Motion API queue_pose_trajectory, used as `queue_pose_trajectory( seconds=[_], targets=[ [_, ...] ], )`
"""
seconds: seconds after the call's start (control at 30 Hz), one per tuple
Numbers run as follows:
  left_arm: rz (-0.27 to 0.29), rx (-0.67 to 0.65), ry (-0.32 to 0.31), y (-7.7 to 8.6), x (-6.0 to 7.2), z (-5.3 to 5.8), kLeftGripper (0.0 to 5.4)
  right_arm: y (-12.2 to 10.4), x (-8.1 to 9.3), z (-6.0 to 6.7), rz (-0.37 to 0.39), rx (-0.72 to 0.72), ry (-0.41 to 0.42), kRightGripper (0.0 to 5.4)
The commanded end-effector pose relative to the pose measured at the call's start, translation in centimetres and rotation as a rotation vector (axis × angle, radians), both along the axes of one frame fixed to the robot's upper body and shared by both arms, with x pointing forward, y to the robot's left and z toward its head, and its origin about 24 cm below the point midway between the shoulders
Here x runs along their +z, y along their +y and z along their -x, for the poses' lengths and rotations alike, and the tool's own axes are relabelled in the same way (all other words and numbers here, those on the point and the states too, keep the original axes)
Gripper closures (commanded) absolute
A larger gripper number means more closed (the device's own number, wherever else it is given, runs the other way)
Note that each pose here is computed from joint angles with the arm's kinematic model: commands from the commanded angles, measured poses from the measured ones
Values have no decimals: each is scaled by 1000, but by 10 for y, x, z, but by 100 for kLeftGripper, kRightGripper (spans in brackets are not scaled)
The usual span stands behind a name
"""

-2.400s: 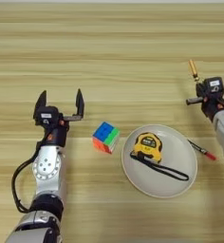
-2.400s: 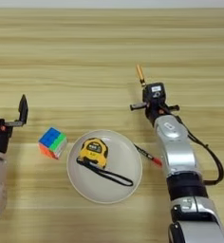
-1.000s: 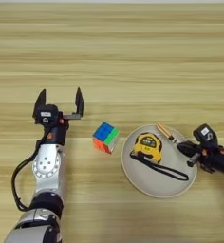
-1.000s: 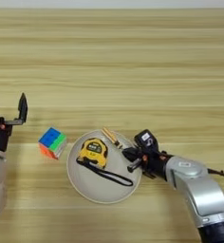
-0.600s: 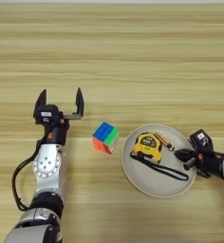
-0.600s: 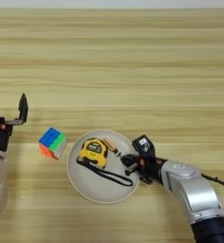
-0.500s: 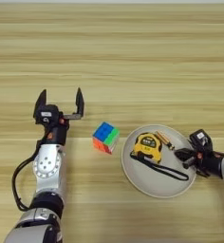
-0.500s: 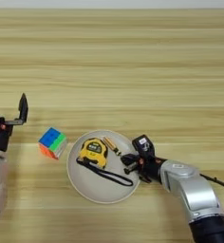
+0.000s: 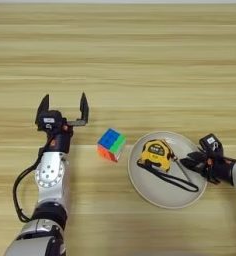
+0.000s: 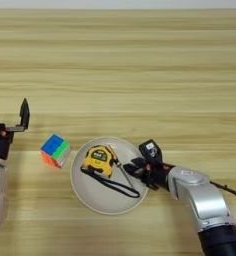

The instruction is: Move the objects on the table

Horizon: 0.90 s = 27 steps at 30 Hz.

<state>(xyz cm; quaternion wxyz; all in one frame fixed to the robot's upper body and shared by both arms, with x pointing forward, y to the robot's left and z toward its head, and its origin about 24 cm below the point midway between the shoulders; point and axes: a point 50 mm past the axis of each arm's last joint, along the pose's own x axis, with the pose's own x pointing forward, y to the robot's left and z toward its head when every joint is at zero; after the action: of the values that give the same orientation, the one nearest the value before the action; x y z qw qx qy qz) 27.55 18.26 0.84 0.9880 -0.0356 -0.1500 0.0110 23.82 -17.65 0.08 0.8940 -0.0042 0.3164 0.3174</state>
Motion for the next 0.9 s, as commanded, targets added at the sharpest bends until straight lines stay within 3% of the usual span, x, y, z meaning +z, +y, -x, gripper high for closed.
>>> queue_pose_trajectory(
  seconds=[0.03, 0.9],
  targets=[
    [3, -3, -8, -1, 2, -3, 0, 1, 8, -5, -18, 0, -43, 305],
    [1, -2, 3, 1, 2, -6, 0, -12, 54, -27, -114, -28, -363, 33]
  ],
)
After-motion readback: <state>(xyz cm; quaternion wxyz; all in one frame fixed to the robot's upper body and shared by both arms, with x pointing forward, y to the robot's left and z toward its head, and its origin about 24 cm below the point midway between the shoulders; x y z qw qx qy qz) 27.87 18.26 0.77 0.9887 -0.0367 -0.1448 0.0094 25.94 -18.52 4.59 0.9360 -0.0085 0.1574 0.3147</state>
